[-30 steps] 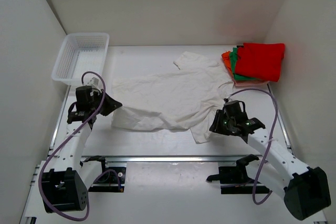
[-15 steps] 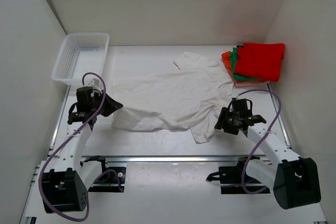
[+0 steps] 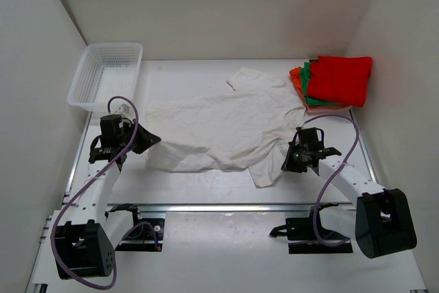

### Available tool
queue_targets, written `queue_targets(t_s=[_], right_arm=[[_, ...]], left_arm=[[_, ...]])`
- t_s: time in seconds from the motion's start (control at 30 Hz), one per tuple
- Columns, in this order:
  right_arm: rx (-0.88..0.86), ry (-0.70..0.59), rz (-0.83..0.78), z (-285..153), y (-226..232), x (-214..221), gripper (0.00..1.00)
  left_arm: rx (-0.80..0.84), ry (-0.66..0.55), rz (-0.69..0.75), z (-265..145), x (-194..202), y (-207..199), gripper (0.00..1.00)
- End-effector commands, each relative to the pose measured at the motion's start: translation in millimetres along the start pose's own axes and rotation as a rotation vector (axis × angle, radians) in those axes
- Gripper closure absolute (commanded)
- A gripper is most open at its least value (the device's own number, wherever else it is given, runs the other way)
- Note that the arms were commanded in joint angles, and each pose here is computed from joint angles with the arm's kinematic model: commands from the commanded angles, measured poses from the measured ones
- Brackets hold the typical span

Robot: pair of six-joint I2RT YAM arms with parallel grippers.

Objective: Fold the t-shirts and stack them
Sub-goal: Flatten out the tshirt

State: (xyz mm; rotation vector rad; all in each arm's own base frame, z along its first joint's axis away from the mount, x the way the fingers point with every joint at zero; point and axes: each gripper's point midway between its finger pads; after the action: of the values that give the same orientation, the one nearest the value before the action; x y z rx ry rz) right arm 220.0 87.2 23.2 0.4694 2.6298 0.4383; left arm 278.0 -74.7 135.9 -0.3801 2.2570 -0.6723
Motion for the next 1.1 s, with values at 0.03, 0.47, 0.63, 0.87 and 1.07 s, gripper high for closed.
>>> queue_targets(t_s=[0.03,0.47,0.63,0.87,1.07], right_arm=[[-0.071,-0.072,-0.06,-15,26,-25,1.0],[-0.366,-0.703,-0.323,-239,137,-167,1.0],[-0.431,-0.996,-0.352,-353,142,-194,1.0],[-0.458,-1.289,-0.413,-498,164,-199,1.0],[-0.528,-1.24,-0.471,-501,203,-233,1.0]], left_arm=[[0.041,-0.041,0.025,-6,-9,-11,1.0],[0.205,-0.325,0.12,-87,-160,-114,1.0],[0.36,-0.557,0.144,-170,-220,-182,1.0],[0.437,-0.72,0.243,-272,-257,-255,1.0],[0.427,-0.575,0.201,-225,-275,-246,1.0]])
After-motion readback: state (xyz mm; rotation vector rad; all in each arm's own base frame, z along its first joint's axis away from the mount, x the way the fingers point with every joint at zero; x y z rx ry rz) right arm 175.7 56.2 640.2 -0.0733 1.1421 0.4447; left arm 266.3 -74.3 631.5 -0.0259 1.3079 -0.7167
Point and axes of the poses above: each gripper's point midway between its finger pads, its own z axis out along the fingers, its own y axis along the line the jaws close on, x = y × z, and after that the axes turned 9 degrees about z, right-handed
